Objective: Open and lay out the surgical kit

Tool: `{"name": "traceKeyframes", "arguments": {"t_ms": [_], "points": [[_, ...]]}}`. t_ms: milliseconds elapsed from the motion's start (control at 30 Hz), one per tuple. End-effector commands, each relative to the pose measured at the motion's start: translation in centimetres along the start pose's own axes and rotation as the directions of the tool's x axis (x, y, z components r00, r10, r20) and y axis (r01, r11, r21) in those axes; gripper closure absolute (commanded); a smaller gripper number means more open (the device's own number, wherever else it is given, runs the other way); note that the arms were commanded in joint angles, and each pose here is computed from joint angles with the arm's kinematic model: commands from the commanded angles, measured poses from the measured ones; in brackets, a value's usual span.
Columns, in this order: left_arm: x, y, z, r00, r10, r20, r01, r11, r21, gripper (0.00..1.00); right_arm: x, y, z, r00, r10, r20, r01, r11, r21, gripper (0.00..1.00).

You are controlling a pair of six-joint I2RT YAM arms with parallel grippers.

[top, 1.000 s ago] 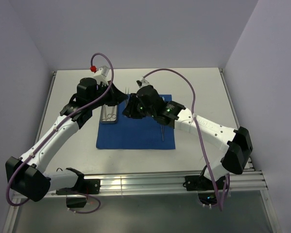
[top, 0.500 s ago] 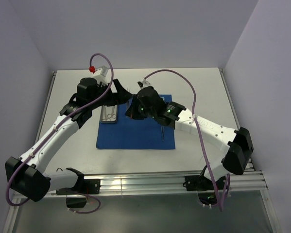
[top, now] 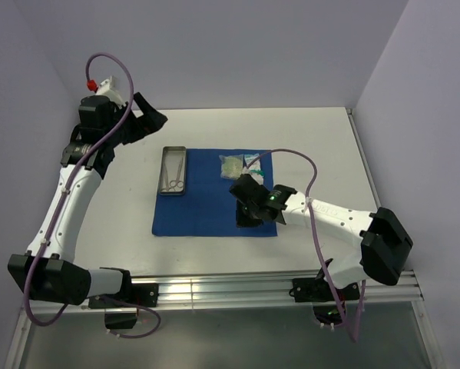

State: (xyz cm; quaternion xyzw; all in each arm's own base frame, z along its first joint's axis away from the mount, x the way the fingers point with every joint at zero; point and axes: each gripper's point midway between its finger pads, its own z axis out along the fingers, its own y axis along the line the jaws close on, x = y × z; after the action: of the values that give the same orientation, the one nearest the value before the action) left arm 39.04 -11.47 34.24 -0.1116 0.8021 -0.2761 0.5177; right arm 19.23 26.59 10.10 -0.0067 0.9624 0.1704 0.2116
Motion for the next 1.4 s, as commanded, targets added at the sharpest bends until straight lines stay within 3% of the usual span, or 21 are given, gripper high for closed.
{"name": "traceKeyframes", "arguments": {"t_ms": [0,333,700,1367], "points": [[2.7,1.1,0.1,0.995,0.003,-0.1,-0.004,1.0,-0.012,0.01,1.2,-2.1,0.3,0.999,-0.018,-0.039,0.021,0.995,0.095,1.0],[1.7,3.2,0.7,0.996,-0.015,-0.087,0.009,0.997,-0.074,0.01,2.0,-2.0,3.4,0.988,0.006,-0.152,0.015,0.99,0.137,1.0],[2.3,3.5,1.3,0.992,-0.047,-0.114,0.04,0.997,-0.063,0.01,-1.9,-3.5,4.6,0.99,0.065,-0.121,-0.043,0.983,0.178,1.0],[3.0,4.4,2.7,0.984,-0.077,-0.161,0.066,0.995,-0.075,0.01,-1.8,-4.7,7.4,0.98,0.059,-0.192,-0.019,0.979,0.201,1.0]]}}
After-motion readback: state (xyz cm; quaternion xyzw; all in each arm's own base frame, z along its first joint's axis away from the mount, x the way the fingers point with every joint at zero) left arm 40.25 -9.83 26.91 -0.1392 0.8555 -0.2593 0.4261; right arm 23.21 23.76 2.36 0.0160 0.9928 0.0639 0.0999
